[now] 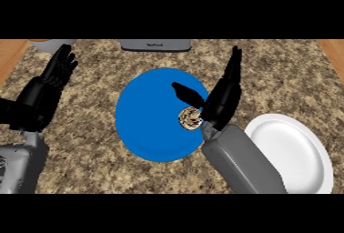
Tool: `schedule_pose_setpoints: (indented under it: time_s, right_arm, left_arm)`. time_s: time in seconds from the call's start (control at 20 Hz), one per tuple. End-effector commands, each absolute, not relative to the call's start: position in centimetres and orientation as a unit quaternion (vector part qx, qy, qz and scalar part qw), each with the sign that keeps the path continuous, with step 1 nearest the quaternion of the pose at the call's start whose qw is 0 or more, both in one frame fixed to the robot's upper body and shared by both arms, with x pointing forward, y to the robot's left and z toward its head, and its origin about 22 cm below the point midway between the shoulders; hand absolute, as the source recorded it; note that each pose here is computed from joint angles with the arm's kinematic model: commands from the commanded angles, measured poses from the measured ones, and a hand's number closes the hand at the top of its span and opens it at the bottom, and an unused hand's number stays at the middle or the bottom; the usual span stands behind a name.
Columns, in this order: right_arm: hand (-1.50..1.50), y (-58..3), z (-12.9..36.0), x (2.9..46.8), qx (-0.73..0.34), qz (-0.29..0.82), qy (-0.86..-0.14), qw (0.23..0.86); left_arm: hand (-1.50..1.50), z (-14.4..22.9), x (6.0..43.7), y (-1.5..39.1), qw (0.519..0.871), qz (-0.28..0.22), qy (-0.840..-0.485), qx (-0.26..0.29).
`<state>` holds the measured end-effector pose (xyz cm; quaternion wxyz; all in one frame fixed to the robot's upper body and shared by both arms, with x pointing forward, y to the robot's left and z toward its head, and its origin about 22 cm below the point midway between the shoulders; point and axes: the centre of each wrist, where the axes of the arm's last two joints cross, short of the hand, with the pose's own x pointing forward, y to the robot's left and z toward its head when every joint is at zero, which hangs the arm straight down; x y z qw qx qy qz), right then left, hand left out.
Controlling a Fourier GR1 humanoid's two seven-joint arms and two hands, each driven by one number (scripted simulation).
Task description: Pick the cupcake from the plate and place it in the plate
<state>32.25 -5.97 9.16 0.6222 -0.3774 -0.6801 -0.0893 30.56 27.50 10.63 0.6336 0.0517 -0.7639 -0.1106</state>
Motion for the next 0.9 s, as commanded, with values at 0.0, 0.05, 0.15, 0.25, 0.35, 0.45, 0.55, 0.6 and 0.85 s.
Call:
schedule_pose_setpoints:
  time_s: [0.0, 0.05, 0.15, 0.25, 0.35, 0.45, 0.55, 0.6, 0.85]
  right_arm:
    - [-1.50, -7.1, 7.4, 28.8, -0.348, -0.165, -0.672, 0.633]
    - [-1.50, -7.4, 7.6, 28.2, -0.351, -0.159, -0.676, 0.628]
    - [-1.50, -8.2, 7.6, 26.0, -0.346, -0.156, -0.682, 0.625]
    - [-1.50, -10.1, 7.9, 23.5, -0.351, -0.142, -0.684, 0.624]
    - [-1.50, -10.5, 6.8, 21.1, -0.348, -0.137, -0.689, 0.621]
    - [-1.50, -11.8, 7.6, 18.8, -0.350, -0.131, -0.684, 0.626]
    - [-1.50, -13.4, 7.1, 17.3, -0.365, -0.136, -0.680, 0.621]
    - [-1.50, -14.4, 8.1, 16.1, -0.361, -0.131, -0.681, 0.624]
    - [-1.50, -14.3, 5.1, 12.9, -0.364, -0.120, -0.675, 0.630]
  left_arm:
    - [0.00, 8.6, 28.7, 29.7, 0.634, -0.100, -0.764, 0.066]
    - [0.00, 10.9, 30.0, 27.2, 0.633, -0.099, -0.765, 0.068]
    - [0.00, 10.1, 29.0, 29.0, 0.635, -0.095, -0.765, 0.059]
    - [0.00, 11.8, 29.7, 29.2, 0.629, -0.102, -0.768, 0.068]
    - [0.00, 10.7, 29.8, 28.4, 0.637, -0.095, -0.763, 0.064]
    - [0.00, 10.5, 30.3, 29.0, 0.637, -0.096, -0.762, 0.069]
    - [0.00, 10.6, 30.3, 29.1, 0.639, -0.091, -0.761, 0.068]
    - [0.00, 11.2, 29.9, 29.1, 0.636, -0.092, -0.763, 0.067]
    - [0.00, 11.7, 29.8, 27.3, 0.634, -0.099, -0.765, 0.056]
